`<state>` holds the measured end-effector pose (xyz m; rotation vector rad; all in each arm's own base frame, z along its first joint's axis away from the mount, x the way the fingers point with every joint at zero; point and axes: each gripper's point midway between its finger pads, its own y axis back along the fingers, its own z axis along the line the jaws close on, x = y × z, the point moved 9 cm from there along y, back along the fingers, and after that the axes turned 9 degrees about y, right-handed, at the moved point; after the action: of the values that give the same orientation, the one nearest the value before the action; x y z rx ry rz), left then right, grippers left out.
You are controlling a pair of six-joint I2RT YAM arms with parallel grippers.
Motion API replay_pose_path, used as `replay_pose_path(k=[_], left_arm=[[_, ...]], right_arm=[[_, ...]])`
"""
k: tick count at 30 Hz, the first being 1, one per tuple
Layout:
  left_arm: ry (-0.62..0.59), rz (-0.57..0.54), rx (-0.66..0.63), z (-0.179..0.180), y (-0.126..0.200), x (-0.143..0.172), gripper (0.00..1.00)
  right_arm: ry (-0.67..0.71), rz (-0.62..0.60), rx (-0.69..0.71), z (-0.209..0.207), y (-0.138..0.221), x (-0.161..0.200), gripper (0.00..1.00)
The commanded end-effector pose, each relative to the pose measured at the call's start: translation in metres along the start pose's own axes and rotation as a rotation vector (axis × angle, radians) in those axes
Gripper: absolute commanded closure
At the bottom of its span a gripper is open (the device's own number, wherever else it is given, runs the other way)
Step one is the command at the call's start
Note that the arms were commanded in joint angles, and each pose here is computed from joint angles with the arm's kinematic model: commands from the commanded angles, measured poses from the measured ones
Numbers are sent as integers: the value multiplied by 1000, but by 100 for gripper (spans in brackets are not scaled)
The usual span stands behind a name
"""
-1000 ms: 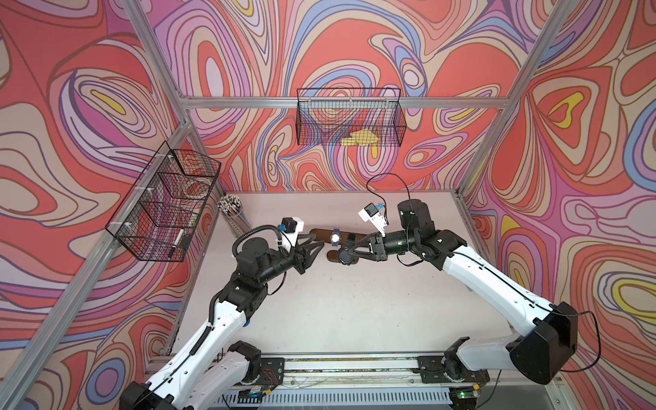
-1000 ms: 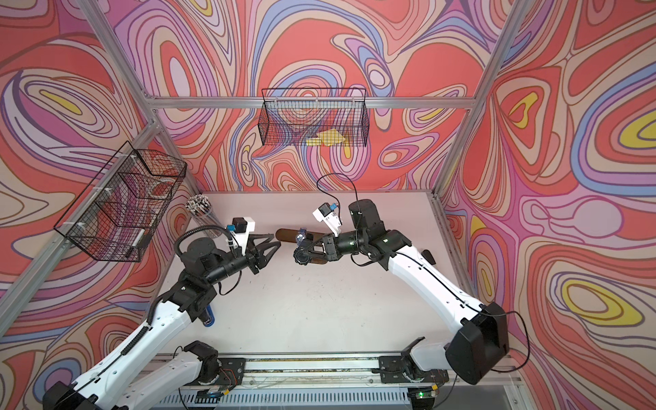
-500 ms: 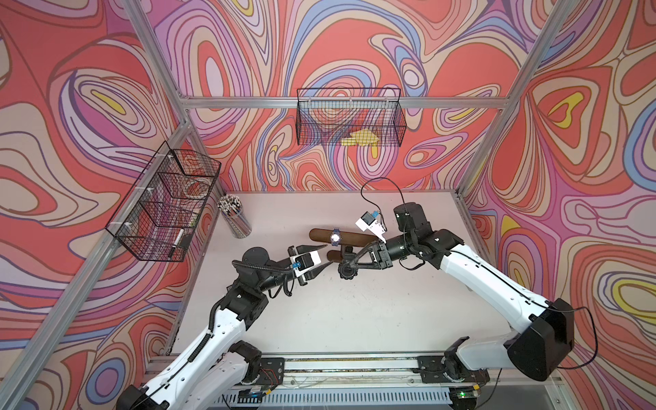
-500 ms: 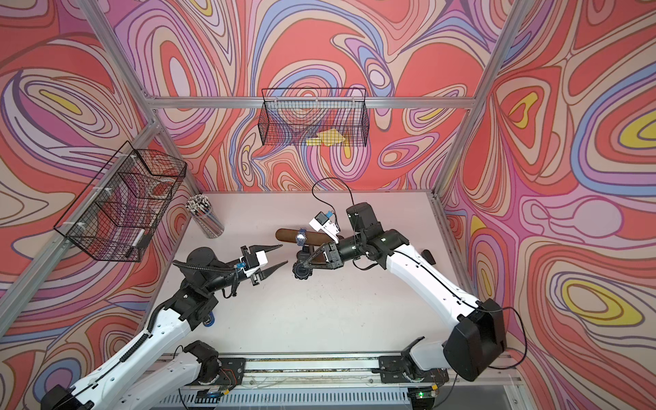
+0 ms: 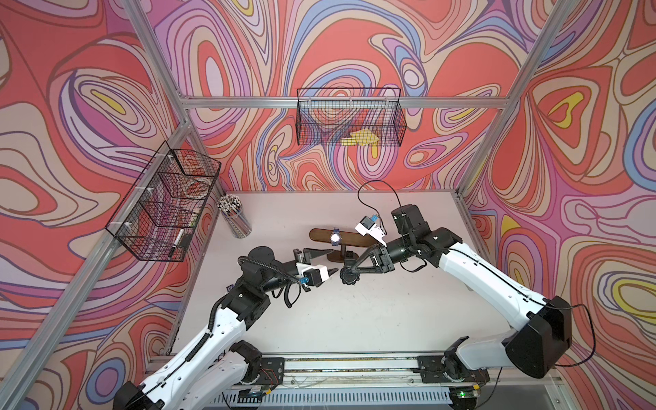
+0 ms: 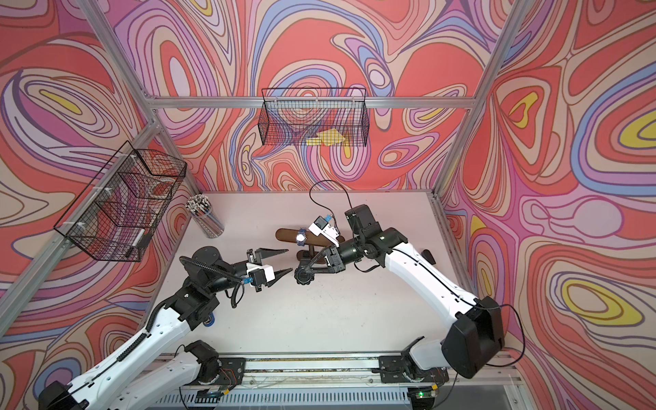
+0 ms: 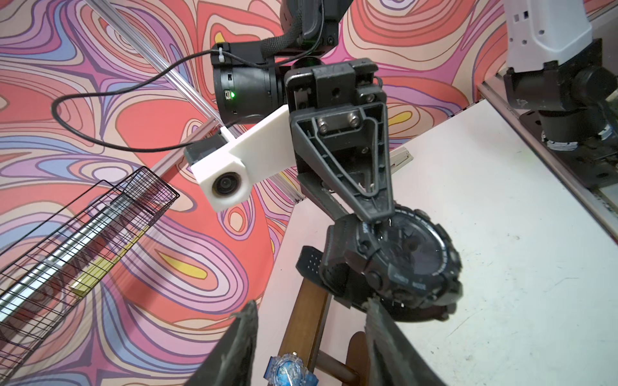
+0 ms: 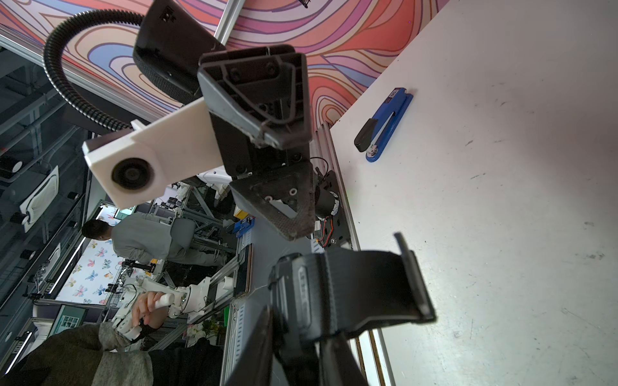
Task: Place watch on stand
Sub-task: Pick up the watch at the center of the board.
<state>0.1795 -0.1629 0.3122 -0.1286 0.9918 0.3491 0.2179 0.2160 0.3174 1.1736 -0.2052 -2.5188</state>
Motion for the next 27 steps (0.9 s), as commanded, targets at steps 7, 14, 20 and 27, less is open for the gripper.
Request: replay_pose_path(k=[7,14,20,27], left_arm=[[-36,-19,47,6,-11,-2,46],[-50,-31,64,12,-17,-5,46],[-31,-51,101,13,-24,-5,48],[-10,-81,136,13,-32,-5,54]], right_arm=[[44,-4,-42,12,2,-5,100],[50,21,-58,17,-6,-4,100],[61,34,-77,20,-14,-7,100],[59,50,-88,20,-21,-8,100]])
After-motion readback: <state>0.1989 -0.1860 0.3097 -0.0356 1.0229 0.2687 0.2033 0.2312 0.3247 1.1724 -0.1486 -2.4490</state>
